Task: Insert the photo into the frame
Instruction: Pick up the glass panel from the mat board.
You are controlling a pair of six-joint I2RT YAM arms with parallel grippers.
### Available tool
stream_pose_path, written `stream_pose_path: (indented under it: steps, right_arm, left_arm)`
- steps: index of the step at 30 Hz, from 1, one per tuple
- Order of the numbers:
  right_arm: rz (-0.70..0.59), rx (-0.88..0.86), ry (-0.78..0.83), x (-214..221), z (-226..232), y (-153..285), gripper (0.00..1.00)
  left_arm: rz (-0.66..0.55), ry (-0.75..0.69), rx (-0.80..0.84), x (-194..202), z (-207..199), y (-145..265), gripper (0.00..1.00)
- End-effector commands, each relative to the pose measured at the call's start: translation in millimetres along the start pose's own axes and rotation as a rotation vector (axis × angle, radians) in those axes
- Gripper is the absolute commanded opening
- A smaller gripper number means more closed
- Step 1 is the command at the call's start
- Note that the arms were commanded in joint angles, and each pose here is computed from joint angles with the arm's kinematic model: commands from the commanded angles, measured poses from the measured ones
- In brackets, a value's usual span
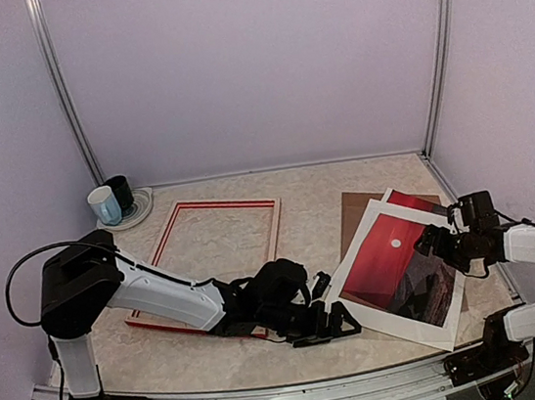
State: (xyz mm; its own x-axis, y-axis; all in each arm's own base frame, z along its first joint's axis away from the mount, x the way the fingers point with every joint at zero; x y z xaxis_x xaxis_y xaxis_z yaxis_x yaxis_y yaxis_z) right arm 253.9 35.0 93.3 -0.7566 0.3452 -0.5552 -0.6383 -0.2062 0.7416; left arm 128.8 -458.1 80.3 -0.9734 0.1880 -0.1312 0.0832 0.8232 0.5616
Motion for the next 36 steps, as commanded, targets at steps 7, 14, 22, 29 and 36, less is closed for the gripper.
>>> stream_pose_path:
  steps: [7,14,22,29,36]
  right_arm:
    - [-0.011,0.024,0.044,5.4,1.6,-13.4,0.99]
    - [0.023,0.040,0.044,11.7,0.6,-19.0,0.99]
    - [0.051,0.047,0.033,18.6,0.6,-22.2,0.99]
    - [0.042,0.046,0.038,17.9,1.1,-20.7,0.99]
    - [0.042,0.037,0.041,18.7,2.0,-20.9,0.99]
  left_arm:
    - [0.022,0.129,-0.066,5.0,26.7,-4.9,0.99]
    - [0.015,0.195,-0.061,-1.5,26.6,1.4,0.99]
    - [0.025,0.235,-0.046,-3.7,25.4,-2.4,0.99]
    - [0.028,0.252,-0.035,-4.3,22.1,-8.7,0.99]
    - [0.025,0.270,-0.034,-7.8,20.7,-15.0,0.99]
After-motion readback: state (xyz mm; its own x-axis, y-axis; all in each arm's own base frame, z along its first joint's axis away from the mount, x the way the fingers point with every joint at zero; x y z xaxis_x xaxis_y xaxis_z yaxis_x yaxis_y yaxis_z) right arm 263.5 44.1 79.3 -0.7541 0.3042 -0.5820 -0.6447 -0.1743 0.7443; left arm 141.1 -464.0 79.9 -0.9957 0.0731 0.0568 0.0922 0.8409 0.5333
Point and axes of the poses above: each gripper's point midway between its finger pads, its own y axis back along the fingers, its own z axis along the line the jaws close on, x = y × z, the point moved 5 cm from there along y, back along the fingers, and after that the axes turned 8 degrees about y, right-handed, at the moved point
